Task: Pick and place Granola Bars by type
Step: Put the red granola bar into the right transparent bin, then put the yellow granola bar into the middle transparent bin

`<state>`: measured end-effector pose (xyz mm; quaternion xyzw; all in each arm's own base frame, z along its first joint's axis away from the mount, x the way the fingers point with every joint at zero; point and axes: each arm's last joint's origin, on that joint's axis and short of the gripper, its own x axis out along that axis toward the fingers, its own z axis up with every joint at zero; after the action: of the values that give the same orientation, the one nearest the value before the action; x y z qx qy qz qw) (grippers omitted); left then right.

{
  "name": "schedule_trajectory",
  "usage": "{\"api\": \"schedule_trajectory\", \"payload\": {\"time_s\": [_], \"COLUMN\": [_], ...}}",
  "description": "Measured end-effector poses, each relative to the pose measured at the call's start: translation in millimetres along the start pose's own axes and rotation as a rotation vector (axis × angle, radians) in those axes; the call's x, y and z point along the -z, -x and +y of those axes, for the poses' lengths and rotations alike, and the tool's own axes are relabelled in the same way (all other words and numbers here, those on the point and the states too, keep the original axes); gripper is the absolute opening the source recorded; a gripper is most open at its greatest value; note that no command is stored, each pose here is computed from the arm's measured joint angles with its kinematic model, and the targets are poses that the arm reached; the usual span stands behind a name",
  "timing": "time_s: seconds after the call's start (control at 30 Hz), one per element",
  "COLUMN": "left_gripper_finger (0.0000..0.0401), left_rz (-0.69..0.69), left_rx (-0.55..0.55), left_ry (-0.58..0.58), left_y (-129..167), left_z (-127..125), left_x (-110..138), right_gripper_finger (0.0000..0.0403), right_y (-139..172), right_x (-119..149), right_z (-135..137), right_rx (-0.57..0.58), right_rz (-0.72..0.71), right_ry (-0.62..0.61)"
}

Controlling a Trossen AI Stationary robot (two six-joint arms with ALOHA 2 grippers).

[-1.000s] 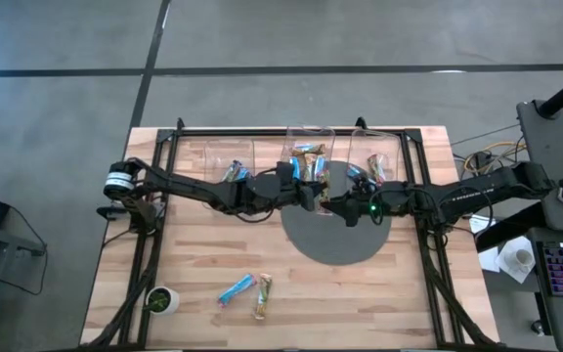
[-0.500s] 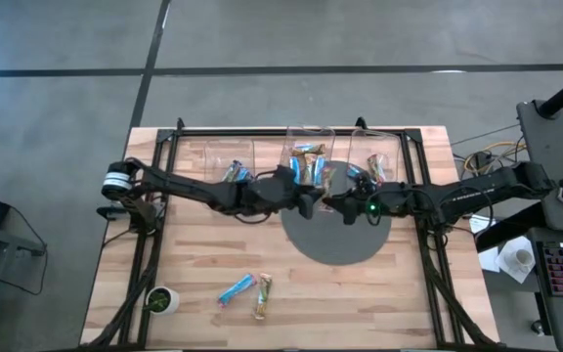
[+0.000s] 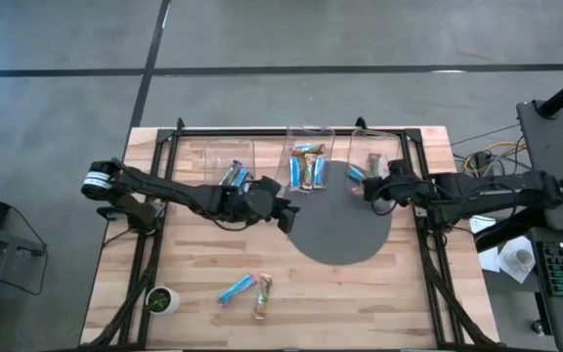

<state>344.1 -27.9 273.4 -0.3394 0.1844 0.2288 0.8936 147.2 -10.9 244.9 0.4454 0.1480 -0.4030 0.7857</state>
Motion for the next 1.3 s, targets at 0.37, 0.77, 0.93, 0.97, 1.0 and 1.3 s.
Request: {"api": "schedule_trajectory", "payload": {"time_s": [0.37, 0.77, 0.93, 0.97, 1.0, 1.3], "left_gripper_finger": [0.0181, 0.0181, 0.0181, 0.0181, 0.0181, 0.0181], "left_rz": [0.014, 0.050, 0.143, 0.169, 0.190, 0.219], "left_rx": [-0.048, -0.071, -0.012, 0.001, 0.008, 0.052], "left_ry": [0.041, 0.148, 0.164, 0.164, 0.173, 0.307], "left_y": [9, 29, 39, 41, 42, 51], "left_z": [29, 56, 64, 66, 66, 54], "left_x": [9, 28, 35, 38, 40, 53], "right_gripper_finger": [0.0058, 0.0133, 0.0189, 0.0198, 0.0205, 0.0217], "right_y": [-23, -44, -40, -38, -36, -6], "right_x": [-22, -35, -32, -31, -31, -12], "right_z": [-34, -41, -34, -30, -24, 17], "right_rx": [0.310, 0.327, 0.227, 0.170, 0.105, -0.286], "right_rz": [0.048, 0.149, 0.194, 0.195, 0.188, 0.105], "right_ry": [-0.027, 0.014, 0.036, 0.057, 0.075, 0.173]}}
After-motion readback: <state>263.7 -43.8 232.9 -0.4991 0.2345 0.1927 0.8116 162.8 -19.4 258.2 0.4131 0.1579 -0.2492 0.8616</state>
